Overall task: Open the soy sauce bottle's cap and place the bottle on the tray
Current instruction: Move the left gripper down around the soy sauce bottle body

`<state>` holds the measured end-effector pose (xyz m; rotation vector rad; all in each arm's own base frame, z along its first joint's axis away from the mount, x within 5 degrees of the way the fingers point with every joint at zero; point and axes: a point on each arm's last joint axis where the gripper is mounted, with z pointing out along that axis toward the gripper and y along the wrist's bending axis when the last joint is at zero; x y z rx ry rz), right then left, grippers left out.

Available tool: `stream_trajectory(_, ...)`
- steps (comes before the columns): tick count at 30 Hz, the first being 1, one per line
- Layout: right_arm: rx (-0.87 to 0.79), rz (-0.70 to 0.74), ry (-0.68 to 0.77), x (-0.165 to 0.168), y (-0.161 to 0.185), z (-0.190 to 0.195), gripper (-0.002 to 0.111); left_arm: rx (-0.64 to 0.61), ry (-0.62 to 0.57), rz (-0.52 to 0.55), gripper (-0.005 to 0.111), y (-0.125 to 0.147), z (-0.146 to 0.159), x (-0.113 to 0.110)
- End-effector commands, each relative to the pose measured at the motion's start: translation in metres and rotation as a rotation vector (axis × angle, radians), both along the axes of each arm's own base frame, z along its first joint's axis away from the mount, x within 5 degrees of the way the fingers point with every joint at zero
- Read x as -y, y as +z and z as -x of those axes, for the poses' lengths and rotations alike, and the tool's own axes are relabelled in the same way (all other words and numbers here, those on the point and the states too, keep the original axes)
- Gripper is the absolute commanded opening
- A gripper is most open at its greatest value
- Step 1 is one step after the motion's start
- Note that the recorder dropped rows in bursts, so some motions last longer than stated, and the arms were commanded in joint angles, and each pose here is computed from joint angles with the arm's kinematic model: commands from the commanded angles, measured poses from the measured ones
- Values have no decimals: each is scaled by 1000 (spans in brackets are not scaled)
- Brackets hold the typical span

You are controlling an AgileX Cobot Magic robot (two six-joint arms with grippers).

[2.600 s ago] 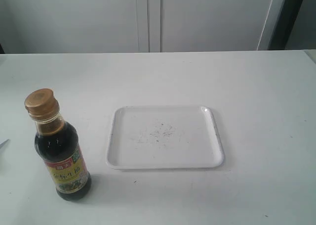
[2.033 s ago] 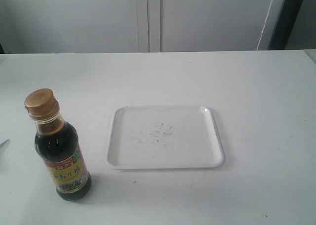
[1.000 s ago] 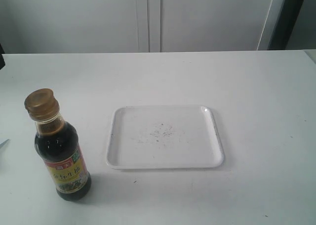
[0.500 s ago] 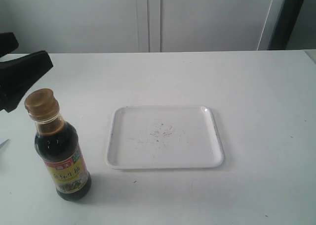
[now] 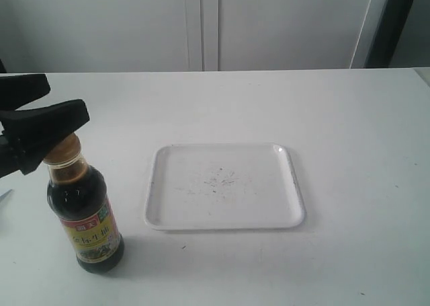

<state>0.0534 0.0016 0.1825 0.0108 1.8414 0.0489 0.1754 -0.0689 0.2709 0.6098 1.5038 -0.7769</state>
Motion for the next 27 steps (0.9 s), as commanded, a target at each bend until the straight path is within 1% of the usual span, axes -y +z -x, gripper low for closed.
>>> stream_trajectory(1, 8, -1, -6, 0, -1, 0, 0, -11, -30, 3, 105, -1, -1, 3)
stream_trajectory(6, 8, -1, -6, 0, -1, 0, 0, -14, -88, -8, 105, -4, 2, 13)
stream_trajectory(10, 8, -1, -6, 0, -1, 0, 0, -3, -108, -20, 105, -4, 3, 17)
stream_trajectory(14, 8, -1, -6, 0, -1, 0, 0, 11, -131, -62, 105, -9, 6, 18)
stream_trajectory(20, 8, -1, -6, 0, -1, 0, 0, 13, -78, -88, 105, -25, 11, 15)
stream_trajectory(27, 8, -1, -6, 0, -1, 0, 0, -10, -51, -94, 105, -32, 10, 13)
